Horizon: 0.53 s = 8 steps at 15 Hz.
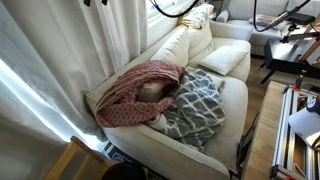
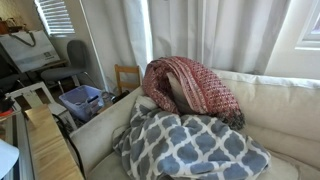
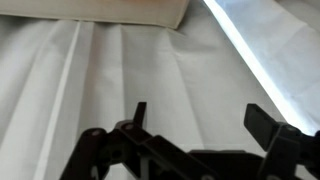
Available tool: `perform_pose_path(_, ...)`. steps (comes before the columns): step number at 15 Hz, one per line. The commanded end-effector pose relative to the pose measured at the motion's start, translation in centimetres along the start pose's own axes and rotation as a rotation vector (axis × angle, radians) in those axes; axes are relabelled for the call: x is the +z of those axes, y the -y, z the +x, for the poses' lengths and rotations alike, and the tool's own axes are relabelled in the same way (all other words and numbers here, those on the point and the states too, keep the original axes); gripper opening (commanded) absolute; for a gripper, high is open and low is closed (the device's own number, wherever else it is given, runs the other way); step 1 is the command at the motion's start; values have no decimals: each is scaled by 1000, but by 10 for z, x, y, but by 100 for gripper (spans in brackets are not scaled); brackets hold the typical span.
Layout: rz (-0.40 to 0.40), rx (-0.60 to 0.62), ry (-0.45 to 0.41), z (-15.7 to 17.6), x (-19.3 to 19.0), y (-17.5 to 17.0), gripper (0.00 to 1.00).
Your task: Place the maroon fabric on the backrest of the sofa.
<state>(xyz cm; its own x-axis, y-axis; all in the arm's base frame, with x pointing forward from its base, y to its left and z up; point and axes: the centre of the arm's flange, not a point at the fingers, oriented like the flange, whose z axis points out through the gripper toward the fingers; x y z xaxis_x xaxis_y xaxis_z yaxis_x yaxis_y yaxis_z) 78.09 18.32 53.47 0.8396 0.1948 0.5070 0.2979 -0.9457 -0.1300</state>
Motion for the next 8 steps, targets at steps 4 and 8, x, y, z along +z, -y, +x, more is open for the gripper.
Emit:
perform_pose_path(4, -164, 92, 305, -37, -58, -45, 100)
perform_pose_path(8, -190, 174, 504, -83, -102, -79, 100)
